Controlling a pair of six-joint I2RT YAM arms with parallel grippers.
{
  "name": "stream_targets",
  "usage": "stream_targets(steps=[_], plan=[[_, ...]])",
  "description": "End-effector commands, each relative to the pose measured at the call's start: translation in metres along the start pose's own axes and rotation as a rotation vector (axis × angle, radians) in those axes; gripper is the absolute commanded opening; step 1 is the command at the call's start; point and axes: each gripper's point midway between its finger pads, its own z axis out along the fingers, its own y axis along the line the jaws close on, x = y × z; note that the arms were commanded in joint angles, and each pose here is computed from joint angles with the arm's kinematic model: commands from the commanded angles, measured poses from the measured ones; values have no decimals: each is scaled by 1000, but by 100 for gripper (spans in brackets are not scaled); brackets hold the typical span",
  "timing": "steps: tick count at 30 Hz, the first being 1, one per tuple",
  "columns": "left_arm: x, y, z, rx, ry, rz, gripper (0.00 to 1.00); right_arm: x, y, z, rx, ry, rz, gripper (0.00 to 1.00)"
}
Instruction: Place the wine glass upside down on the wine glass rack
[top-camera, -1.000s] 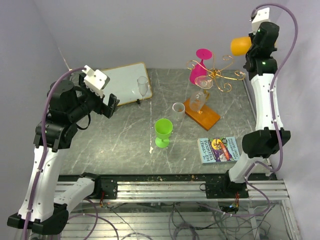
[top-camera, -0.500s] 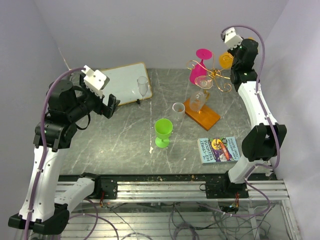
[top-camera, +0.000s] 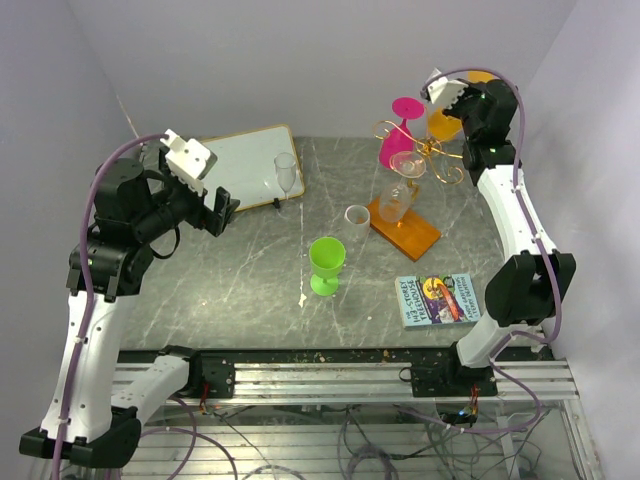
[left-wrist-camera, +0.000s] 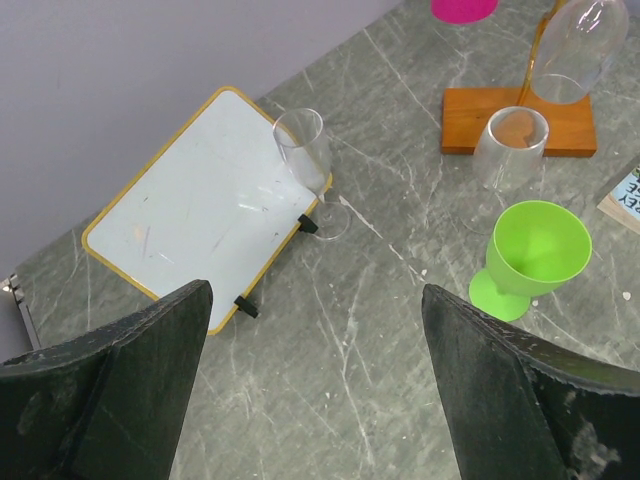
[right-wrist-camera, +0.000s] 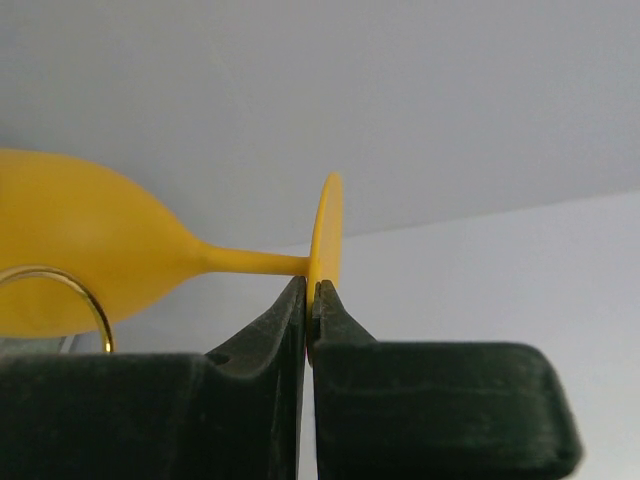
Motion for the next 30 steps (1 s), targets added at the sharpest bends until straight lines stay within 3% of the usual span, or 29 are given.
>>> stream_targets(steps=[1,13,30], plan=[[-4,0,0,11,-16,-11,96,-24,-18,-6,-13,-110,-84,0],[-1,0,3,21,-14,-32,96,-40,12,-8,-202,-217,-249,0],[0,1,6,30,-16,-54,95,-53,26,-14,-331,-322,-431,0]])
